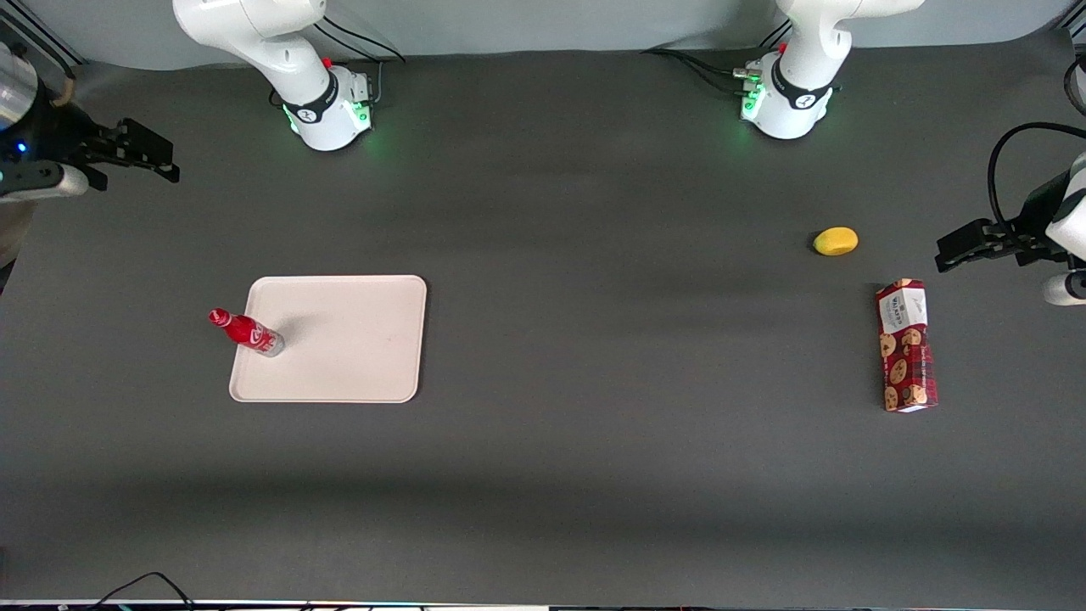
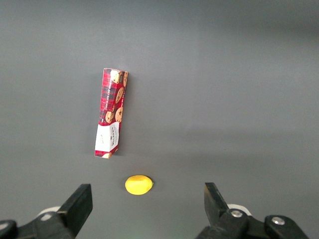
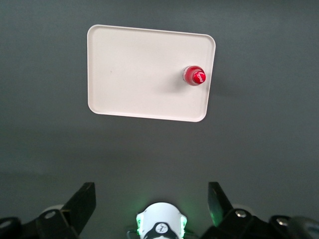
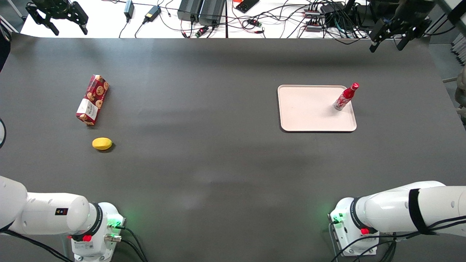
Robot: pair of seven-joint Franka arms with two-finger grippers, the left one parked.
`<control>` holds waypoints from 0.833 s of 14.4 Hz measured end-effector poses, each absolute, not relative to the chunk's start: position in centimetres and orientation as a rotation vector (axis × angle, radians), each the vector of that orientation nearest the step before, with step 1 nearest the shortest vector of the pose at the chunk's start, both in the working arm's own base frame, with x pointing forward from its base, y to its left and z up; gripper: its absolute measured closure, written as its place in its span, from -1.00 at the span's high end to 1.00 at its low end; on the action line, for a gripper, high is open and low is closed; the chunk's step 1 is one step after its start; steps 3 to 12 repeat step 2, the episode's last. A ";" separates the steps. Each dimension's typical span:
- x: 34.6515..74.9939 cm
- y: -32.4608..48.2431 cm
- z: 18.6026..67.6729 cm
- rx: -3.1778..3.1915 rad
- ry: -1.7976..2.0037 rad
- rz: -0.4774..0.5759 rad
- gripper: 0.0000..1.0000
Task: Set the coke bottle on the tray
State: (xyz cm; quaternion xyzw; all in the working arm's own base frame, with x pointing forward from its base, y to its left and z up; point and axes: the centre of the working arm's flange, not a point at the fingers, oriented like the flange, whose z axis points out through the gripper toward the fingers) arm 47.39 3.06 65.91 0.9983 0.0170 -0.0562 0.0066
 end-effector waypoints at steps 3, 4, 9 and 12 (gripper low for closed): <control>47.1 3.9 67.4 3.120 0.028 -0.151 1.00; 47.1 3.9 67.4 3.120 0.028 -0.151 1.00; 47.1 3.9 67.4 3.120 0.028 -0.151 1.00; 47.1 3.9 67.4 3.120 0.028 -0.151 1.00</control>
